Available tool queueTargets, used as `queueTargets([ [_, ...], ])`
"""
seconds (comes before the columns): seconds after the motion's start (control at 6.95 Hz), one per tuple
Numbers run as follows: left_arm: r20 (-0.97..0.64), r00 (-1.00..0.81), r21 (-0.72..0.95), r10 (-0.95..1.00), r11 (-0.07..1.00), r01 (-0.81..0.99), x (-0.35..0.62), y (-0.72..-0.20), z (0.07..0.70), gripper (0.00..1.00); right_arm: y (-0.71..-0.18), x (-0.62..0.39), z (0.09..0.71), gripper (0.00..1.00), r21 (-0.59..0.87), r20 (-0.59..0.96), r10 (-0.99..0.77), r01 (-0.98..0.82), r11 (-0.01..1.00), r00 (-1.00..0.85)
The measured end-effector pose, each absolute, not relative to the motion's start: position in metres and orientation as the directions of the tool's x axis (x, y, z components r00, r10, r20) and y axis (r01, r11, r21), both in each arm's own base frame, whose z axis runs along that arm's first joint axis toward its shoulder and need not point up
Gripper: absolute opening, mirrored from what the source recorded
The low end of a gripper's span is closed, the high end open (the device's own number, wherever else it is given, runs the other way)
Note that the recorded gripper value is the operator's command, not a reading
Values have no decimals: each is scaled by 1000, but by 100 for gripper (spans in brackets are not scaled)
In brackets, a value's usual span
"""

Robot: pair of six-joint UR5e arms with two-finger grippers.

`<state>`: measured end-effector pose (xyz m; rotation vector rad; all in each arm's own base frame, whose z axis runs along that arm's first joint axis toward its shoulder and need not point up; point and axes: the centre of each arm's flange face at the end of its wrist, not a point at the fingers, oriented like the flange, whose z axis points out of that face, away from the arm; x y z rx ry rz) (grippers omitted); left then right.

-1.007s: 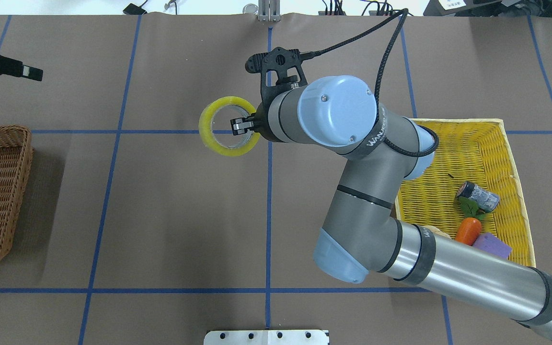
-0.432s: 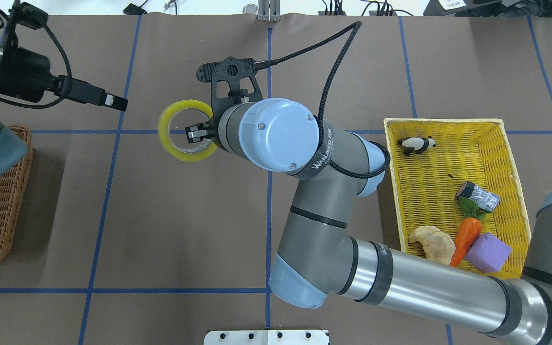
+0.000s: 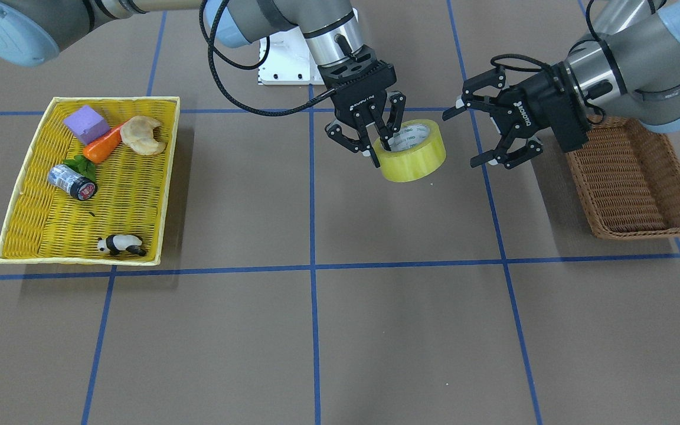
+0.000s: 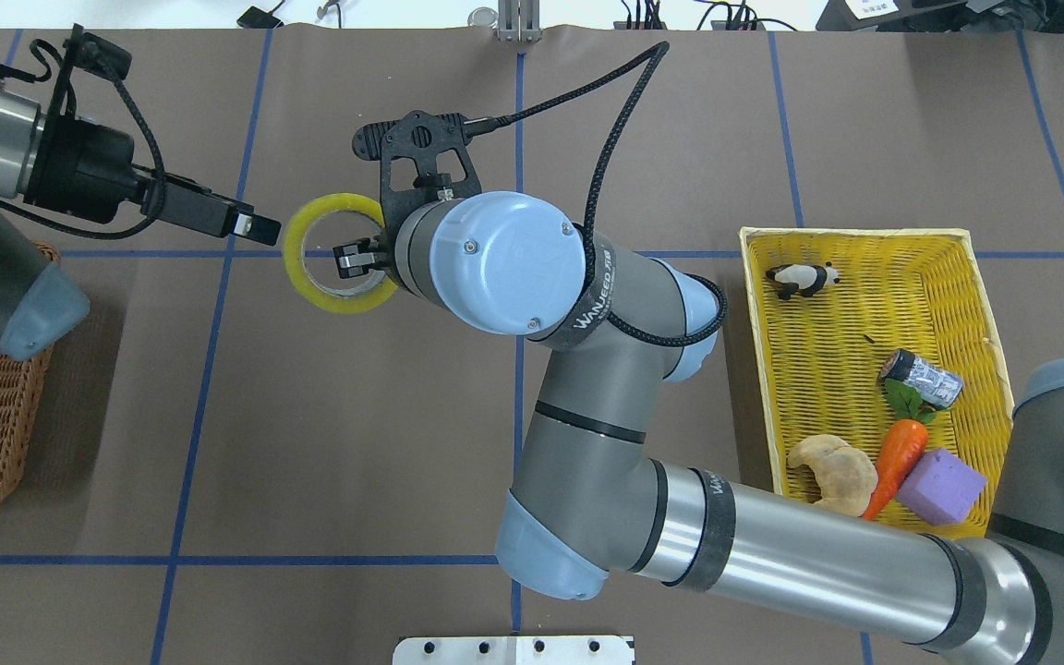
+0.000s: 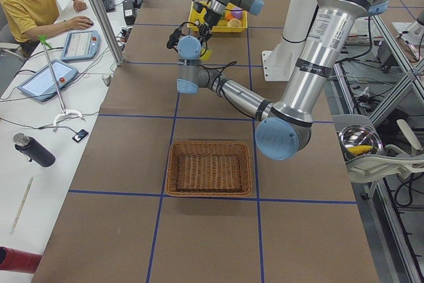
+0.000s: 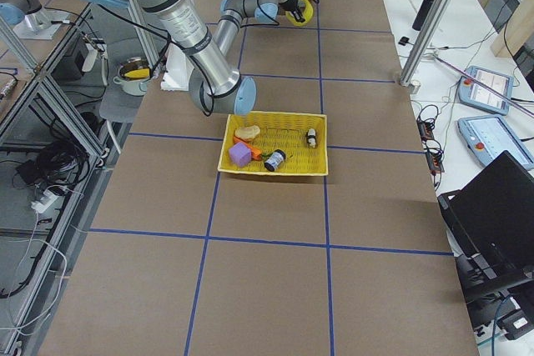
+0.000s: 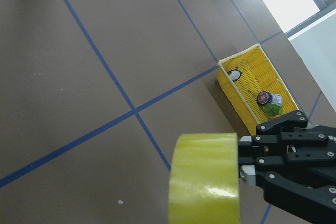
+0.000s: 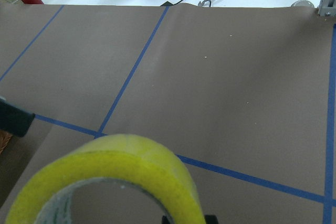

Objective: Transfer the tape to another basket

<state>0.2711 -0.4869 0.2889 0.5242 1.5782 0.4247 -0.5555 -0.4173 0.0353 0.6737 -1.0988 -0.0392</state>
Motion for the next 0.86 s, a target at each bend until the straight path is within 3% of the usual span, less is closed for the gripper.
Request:
queueTargets([
  [0.29,-818,-57,569,572,820,59,283,-480,287,98,-417,-559,33,0,523,817,-364,-308,795,448],
  [0.43,-818,-60,569,572,820,55,286,-479,287,83,-417,-560,33,0,524,818,-367,-311,793,443],
  [0.58,-818,-62,569,572,820,52,288,-478,287,51,-417,-560,33,0,524,819,-368,-312,793,441],
  [0.72,-818,-62,569,571,821,51,289,-478,287,13,-417,-560,33,11,524,819,-368,-312,793,440],
  [0.86,-820,-61,567,569,822,50,289,-479,288,0,-417,-559,33,99,524,820,-369,-314,792,437],
])
